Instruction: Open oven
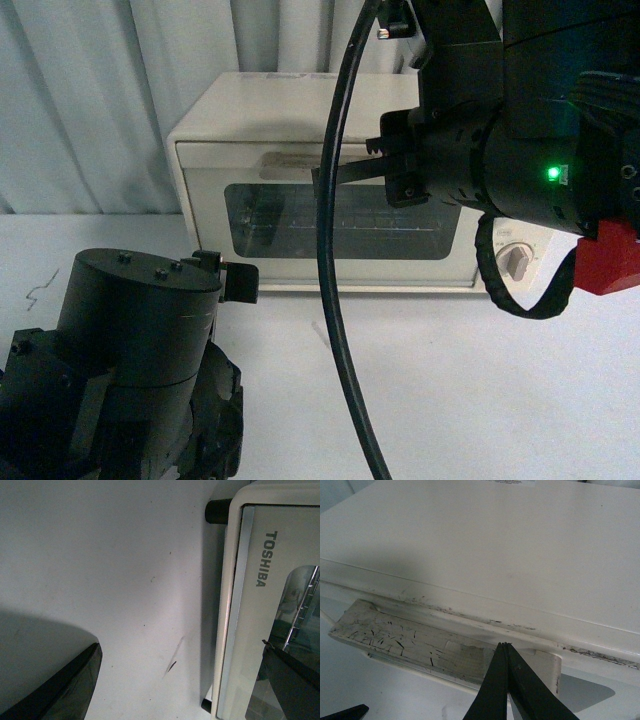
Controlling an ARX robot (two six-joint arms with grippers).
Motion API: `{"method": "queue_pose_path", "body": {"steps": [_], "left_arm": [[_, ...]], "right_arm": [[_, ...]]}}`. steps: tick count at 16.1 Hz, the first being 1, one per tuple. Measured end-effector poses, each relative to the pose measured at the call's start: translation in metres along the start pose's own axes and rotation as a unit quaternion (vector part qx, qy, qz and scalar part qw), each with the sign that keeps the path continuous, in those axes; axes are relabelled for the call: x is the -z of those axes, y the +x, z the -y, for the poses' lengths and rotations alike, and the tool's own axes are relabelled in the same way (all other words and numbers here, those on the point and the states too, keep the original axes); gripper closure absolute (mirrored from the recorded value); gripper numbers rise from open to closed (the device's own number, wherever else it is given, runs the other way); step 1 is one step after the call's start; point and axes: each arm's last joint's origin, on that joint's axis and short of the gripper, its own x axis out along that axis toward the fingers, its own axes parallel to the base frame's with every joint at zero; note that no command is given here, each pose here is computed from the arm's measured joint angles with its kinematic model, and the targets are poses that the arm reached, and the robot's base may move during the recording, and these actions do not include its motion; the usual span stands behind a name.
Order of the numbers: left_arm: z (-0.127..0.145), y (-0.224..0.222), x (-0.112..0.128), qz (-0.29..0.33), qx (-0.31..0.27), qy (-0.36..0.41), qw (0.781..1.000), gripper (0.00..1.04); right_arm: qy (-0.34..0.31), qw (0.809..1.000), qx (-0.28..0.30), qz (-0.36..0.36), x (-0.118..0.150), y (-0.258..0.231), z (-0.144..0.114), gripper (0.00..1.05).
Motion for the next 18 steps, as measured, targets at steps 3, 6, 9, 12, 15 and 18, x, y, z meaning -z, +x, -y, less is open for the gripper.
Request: {"method": "queue_pose_path", "body": {"steps": [3,6,9,12,15,18], "left_arm": [[0.0,0.0,0.0,0.0,0.0,0.0,1.0,0.07],[0.0,0.0,0.0,0.0,0.0,0.0,1.0,0.07],[0.0,0.0,0.0,0.0,0.0,0.0,1.0,0.07],[0.0,0.0,0.0,0.0,0.0,0.0,1.0,0.07],[0.0,0.0,0.0,0.0,0.0,0.0,1.0,0.07],[0.0,0.0,0.0,0.0,0.0,0.0,1.0,0.07]], "right_arm": [[0.005,1.0,0.0,0.001,0.001,0.004,0.004,1.03],[0.011,1.0,-0.003,0.004,0.002,0.006,0.004,1.03],[0.02,1.0,-0.003,0.008,0.003,0.007,0.004,1.03],[0.04,0.999,-0.004,0.014,0.009,0.006,0.001,1.03],[0.044,0.999,-0.014,-0.009,0.032,-0.034,-0.021,1.03],[0.044,0.998,0.019,-0.028,0.042,-0.075,-0.009,1.03]]}}
